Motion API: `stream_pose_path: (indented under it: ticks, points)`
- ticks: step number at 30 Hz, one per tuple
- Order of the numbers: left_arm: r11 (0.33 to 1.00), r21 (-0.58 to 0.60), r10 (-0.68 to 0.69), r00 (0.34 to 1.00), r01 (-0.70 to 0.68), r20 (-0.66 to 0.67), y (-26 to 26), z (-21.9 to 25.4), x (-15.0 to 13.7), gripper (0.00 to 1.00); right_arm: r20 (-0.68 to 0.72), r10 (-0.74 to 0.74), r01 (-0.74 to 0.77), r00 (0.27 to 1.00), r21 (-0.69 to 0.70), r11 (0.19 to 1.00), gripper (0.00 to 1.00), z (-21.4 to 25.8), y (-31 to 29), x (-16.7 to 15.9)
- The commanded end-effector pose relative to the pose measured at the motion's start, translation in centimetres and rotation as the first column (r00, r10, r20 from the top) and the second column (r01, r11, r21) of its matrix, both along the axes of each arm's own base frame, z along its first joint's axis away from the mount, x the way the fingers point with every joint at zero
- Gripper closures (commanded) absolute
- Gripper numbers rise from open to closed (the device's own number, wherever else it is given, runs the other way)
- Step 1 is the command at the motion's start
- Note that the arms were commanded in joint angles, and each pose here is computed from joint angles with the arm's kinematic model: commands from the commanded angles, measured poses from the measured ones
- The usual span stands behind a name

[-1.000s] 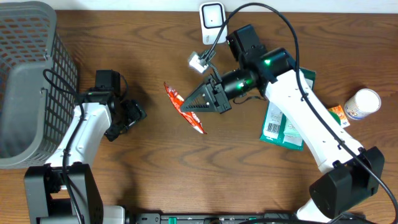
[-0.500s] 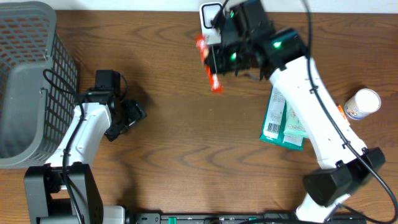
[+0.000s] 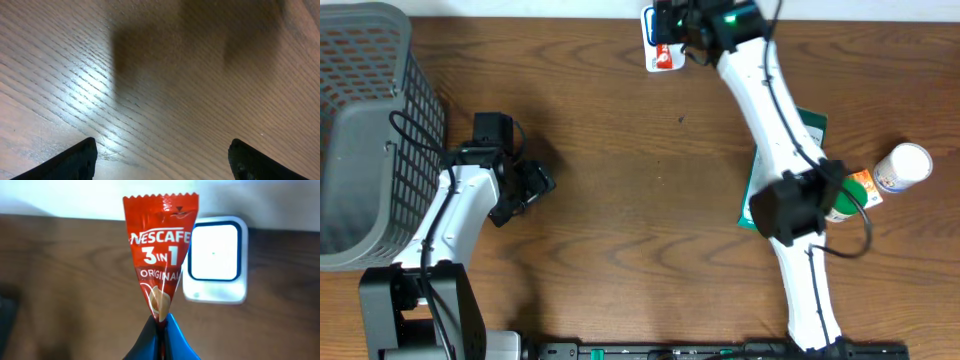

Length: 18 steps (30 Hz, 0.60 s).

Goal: Scan the item barcode
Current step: 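Raise the Nescafe stick with the right gripper to the scanner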

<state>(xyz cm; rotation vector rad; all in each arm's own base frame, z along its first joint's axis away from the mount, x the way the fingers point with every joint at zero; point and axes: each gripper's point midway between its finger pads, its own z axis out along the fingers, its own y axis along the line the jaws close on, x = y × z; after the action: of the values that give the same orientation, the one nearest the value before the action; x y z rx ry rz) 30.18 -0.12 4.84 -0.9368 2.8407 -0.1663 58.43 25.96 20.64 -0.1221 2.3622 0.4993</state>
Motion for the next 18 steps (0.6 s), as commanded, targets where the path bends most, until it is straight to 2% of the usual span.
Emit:
stream_pose_path:
  ticks: [1, 5, 11, 18]
  points:
    - [1.0, 0.021, 0.002, 1.0, -0.002, -0.002, 0.5, 0.0, -0.1, 0.14, -0.017, -0.067, 0.066, 0.998, -0.026, 0.997, 0.99, -4.6, -0.4, 2.2]
    - [1.0, 0.021, 0.002, 1.0, -0.002, -0.002, 0.5, 0.0, -0.1, 0.14, 0.003, -0.146, 0.145, 0.989, -0.095, 0.985, 0.99, -9.3, -1.6, 4.4]
    - [1.0, 0.021, 0.002, 1.0, -0.002, -0.002, 0.5, 0.0, -0.1, 0.14, 0.061, -0.236, 0.242, 0.97, -0.135, 0.961, 0.99, -10.4, -2.9, 5.8]
    - [1.0, 0.021, 0.002, 1.0, -0.002, -0.002, 0.5, 0.0, -0.1, 0.14, 0.057, -0.234, 0.24, 0.971, -0.142, 0.96, 0.99, -11.5, -2.5, 5.9]
